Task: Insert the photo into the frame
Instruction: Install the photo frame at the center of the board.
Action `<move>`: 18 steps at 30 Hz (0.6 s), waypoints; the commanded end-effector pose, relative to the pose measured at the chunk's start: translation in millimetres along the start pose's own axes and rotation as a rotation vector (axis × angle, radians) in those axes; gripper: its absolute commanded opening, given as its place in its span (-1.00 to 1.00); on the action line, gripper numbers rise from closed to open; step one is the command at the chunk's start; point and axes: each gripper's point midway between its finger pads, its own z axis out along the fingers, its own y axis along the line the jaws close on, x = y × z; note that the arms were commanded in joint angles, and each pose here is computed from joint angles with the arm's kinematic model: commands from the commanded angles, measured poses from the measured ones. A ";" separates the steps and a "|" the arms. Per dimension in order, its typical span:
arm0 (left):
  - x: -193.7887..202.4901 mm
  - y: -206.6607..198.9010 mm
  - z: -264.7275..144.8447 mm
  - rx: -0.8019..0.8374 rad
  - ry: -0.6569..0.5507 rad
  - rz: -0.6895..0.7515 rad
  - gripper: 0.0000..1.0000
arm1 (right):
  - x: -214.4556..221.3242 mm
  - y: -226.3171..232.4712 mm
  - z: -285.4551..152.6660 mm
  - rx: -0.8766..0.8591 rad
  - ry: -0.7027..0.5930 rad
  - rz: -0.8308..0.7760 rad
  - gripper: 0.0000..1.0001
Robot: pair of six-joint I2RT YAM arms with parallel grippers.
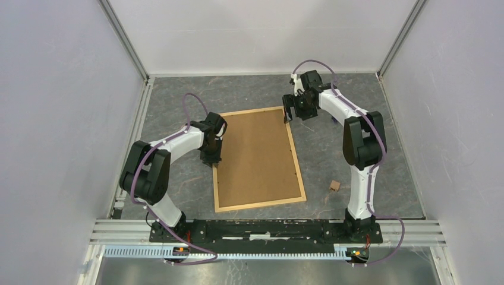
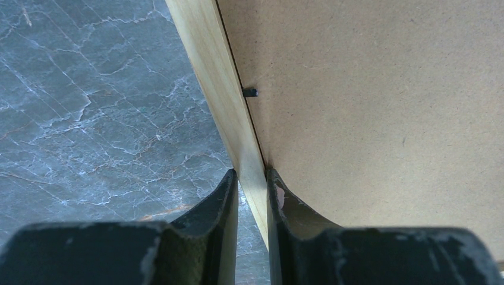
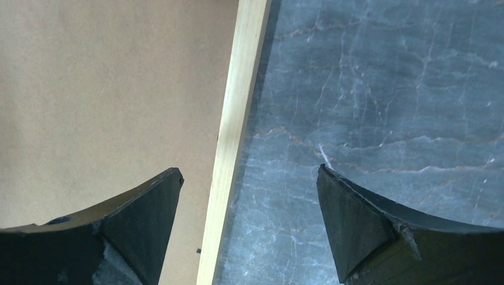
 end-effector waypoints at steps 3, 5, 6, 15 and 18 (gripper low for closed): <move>9.5 2.5 -1.8 -0.016 0.050 0.071 -0.96 | -14.7 -12.0 8.4 -0.008 -0.015 0.005 0.59; 9.0 1.5 -1.5 -0.011 0.041 0.067 -0.96 | -12.6 -12.4 13.1 -0.019 -0.008 0.009 0.43; 9.4 1.0 -1.1 -0.007 0.042 0.066 -0.96 | -11.6 -13.5 14.7 -0.020 -0.006 0.012 0.37; 11.5 -0.6 1.9 0.001 0.048 0.057 -0.96 | -5.2 -6.0 26.9 -0.076 -0.002 0.026 0.10; 12.0 -1.2 2.8 0.003 0.051 0.059 -0.96 | -3.4 -2.8 29.1 -0.096 0.002 0.034 0.08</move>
